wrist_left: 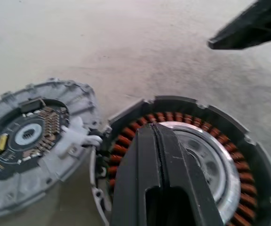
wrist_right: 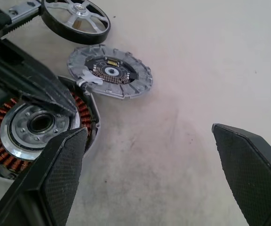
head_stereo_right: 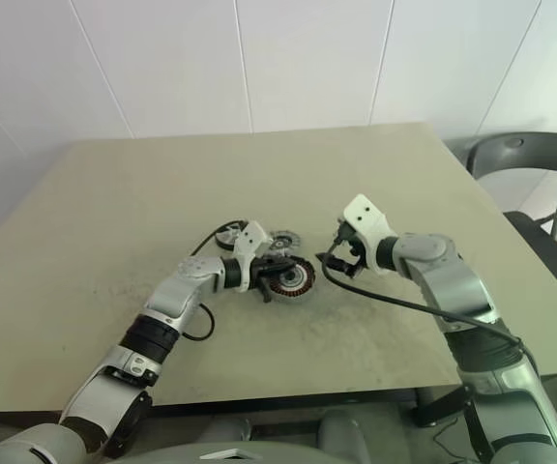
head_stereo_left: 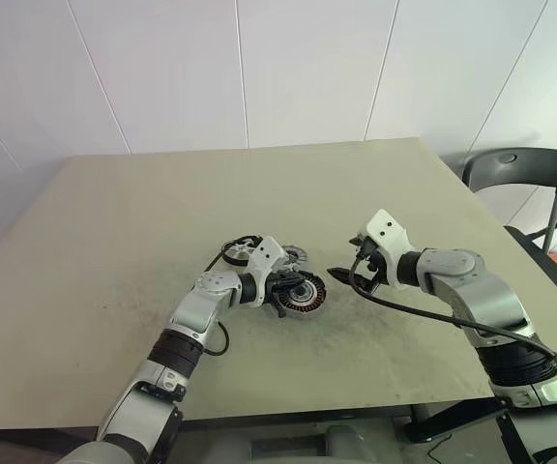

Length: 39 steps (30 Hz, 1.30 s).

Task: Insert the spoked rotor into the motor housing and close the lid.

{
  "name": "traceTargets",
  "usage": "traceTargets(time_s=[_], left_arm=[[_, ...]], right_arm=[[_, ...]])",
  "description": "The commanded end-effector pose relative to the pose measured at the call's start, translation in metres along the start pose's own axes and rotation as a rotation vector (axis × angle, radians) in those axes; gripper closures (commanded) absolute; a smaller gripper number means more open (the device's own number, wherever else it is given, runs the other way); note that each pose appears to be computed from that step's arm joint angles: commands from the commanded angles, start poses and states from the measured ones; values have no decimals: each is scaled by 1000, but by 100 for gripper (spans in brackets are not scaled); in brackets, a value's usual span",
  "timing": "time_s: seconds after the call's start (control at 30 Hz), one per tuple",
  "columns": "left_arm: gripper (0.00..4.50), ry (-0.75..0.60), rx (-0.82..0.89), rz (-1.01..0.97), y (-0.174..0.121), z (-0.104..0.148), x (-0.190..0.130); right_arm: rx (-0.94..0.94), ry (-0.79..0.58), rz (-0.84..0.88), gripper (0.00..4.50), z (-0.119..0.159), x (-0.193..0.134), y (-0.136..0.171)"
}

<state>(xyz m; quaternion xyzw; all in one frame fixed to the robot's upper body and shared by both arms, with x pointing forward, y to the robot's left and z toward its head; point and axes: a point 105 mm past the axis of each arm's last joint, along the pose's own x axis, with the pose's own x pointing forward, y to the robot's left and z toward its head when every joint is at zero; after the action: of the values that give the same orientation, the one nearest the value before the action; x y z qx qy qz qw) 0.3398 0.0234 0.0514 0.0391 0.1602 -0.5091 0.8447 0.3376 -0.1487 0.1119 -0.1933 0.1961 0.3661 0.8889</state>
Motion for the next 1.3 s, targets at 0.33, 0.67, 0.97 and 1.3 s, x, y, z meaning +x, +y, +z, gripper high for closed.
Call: traceTargets(time_s=[0.33, 0.67, 0.97, 1.3], left_arm=[[448, 21, -55, -160, -25, -10, -6], [448, -158, -11, -124, -17, 24, -6], [448, -60, -64, -117, -17, 6, -3], [448, 49, -79, -12, -5, -16, 0]], right_arm=[[-34, -36, -16, 0, 12, -2, 0], [-26, -32, -14, 0, 9, 0, 1], [-25, -32, -18, 0, 9, -1, 1], [-21, -36, -21, 0, 9, -2, 3]])
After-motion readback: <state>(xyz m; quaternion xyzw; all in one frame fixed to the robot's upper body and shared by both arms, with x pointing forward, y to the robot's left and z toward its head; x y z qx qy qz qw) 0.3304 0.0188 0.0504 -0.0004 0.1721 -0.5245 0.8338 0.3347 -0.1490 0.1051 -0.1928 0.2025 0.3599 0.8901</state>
